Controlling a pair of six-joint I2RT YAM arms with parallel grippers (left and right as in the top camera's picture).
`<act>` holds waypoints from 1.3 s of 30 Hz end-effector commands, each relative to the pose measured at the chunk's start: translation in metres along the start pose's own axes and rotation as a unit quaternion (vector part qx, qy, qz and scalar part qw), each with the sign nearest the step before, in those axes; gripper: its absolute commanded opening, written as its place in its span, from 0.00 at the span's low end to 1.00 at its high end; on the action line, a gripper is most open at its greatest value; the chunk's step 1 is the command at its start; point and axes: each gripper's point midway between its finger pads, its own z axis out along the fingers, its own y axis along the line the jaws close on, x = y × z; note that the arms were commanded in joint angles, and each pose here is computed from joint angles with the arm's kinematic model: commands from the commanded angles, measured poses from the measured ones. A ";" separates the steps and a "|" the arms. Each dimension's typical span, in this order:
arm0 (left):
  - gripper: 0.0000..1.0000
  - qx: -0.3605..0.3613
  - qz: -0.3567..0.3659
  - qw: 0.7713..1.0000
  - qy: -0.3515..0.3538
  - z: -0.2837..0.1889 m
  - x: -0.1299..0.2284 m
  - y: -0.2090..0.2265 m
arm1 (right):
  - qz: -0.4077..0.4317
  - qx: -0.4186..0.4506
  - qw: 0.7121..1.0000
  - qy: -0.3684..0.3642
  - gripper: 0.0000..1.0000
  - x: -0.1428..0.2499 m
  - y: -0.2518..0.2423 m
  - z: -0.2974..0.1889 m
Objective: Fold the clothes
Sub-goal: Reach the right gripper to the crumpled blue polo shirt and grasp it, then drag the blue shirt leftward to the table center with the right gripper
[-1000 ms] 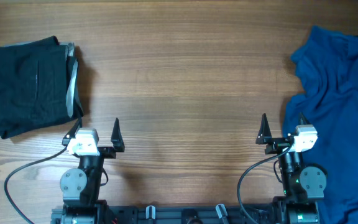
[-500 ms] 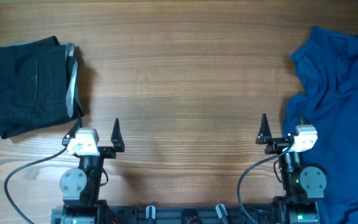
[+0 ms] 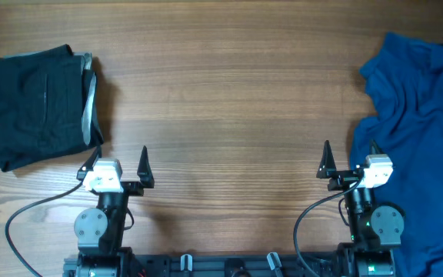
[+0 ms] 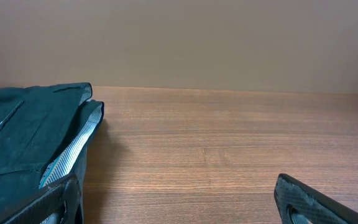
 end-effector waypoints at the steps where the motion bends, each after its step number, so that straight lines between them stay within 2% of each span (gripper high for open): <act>1: 1.00 -0.003 -0.004 1.000 0.000 -0.001 0.001 0.001 | 0.003 -0.008 1.000 -0.006 1.00 -0.002 0.003 -0.001; 4: 1.00 0.003 0.007 1.000 -0.001 -0.001 0.000 -0.002 | 0.002 -0.051 0.999 -0.014 1.00 -0.006 0.017 -0.002; 6: 1.00 0.006 0.007 1.000 -0.007 -0.001 -0.003 -0.003 | 0.000 -0.121 0.992 -0.022 1.00 -0.013 0.041 -0.007; 8: 1.00 0.061 0.010 0.997 -0.042 -0.003 -0.021 -0.022 | 0.012 -0.157 0.987 -0.036 1.00 -0.032 0.054 -0.013; 11: 1.00 0.106 0.023 0.985 -0.134 -0.016 -0.071 -0.039 | 0.075 -0.138 0.987 -0.039 1.00 -0.067 0.047 -0.018; 12: 1.00 0.097 0.024 0.983 -0.157 -0.021 -0.090 -0.037 | 0.111 -0.120 0.986 -0.027 1.00 -0.080 0.042 -0.018; 14: 1.00 0.069 0.020 0.985 -0.155 -0.025 -0.110 -0.029 | 0.155 -0.094 0.983 -0.007 1.00 -0.102 0.034 -0.012; 18: 1.00 0.053 0.012 0.995 -0.085 -0.024 -0.142 -0.027 | 0.168 -0.109 0.976 0.087 1.00 -0.120 0.044 0.020; 20: 1.00 0.042 0.007 0.999 -0.014 -0.007 -0.152 -0.025 | 0.188 -0.134 0.954 0.188 1.00 -0.121 0.058 0.048; 21: 1.00 0.043 0.005 0.999 0.018 0.000 -0.154 -0.026 | 0.194 -0.138 0.947 0.215 1.00 -0.124 0.060 0.058; 24: 1.00 0.038 -0.002 0.992 0.122 0.022 -0.156 -0.026 | 0.183 -0.135 0.932 0.283 1.00 -0.134 0.061 0.100; 26: 1.00 0.035 -0.007 0.982 0.186 0.040 -0.155 -0.026 | 0.164 -0.173 0.927 0.289 1.00 -0.144 0.070 0.130; 28: 1.00 0.044 -0.014 0.970 0.240 0.052 -0.151 -0.030 | 0.148 -0.154 0.932 0.292 1.00 -0.137 0.060 0.151; 29: 1.00 0.050 -0.018 0.962 0.269 0.058 -0.148 -0.033 | 0.146 -0.104 0.940 0.291 1.00 -0.126 0.038 0.169; 31: 1.00 0.076 -0.034 0.943 0.322 0.070 -0.135 -0.042 | 0.189 0.008 0.933 0.305 1.00 -0.098 -0.011 0.190; 33: 1.00 0.107 -0.053 0.922 0.369 0.084 -0.115 -0.053 | 0.224 0.099 0.909 0.336 0.95 -0.055 -0.061 0.200; 35: 1.00 0.114 -0.061 0.912 0.390 0.093 -0.100 -0.056 | 0.238 0.136 0.890 0.363 0.90 -0.021 -0.089 0.204; 37: 1.00 0.113 -0.066 0.900 0.415 0.105 -0.080 -0.055 | 0.259 0.186 0.854 0.412 0.87 0.049 -0.132 0.208; 39: 1.00 0.131 -0.073 0.899 0.410 0.110 -0.081 -0.061 | 0.251 0.191 0.847 0.428 0.86 0.082 -0.146 0.214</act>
